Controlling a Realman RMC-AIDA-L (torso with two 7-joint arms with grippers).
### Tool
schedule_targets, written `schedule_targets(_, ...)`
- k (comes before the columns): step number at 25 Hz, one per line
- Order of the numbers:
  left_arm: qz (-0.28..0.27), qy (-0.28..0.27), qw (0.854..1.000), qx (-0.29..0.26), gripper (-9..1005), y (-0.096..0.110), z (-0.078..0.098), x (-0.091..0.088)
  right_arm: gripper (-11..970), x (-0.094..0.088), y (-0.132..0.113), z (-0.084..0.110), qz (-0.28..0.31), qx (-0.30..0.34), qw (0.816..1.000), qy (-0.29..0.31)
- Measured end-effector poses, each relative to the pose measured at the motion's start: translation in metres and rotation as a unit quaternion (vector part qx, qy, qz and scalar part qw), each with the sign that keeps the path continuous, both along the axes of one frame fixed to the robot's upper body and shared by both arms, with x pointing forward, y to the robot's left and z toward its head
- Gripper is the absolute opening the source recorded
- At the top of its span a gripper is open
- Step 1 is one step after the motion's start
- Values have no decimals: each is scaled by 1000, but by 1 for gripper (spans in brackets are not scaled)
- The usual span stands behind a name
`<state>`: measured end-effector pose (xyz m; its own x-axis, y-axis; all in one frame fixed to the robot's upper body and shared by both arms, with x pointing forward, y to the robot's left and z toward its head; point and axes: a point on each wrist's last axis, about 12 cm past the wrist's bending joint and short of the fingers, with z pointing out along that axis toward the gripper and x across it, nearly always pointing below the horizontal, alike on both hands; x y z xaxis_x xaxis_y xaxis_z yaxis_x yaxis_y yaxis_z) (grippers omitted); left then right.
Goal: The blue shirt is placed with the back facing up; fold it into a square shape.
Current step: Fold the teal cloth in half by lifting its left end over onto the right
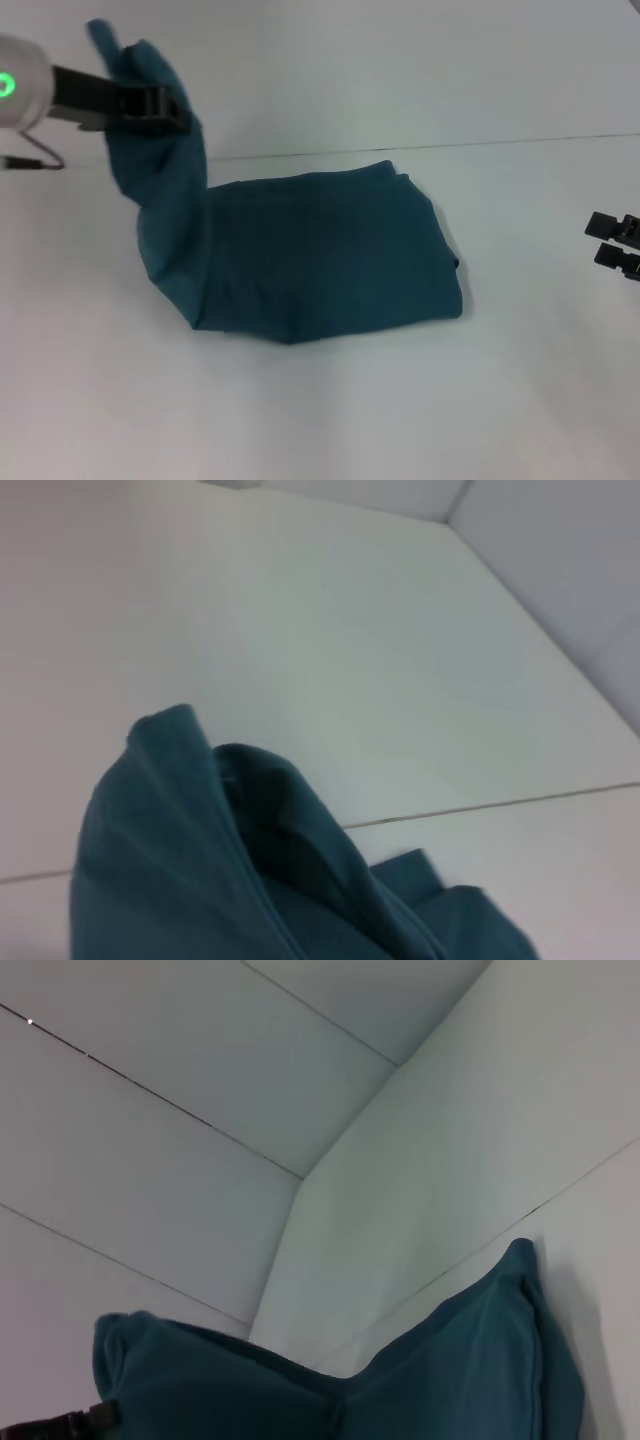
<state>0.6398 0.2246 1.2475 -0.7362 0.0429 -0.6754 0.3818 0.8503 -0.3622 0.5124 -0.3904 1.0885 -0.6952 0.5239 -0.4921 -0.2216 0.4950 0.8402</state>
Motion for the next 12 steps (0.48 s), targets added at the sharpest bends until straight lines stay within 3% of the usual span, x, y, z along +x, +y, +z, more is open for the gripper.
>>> schedule_targets(5,-29,-5,1000,2,84,-27,4,5,923,0,0,0,-1,1,1000,2)
schedule_targets(12,-67,-6,998,15,83,-66,-5,8,922,-1,1,-2,2,0,1000,6)
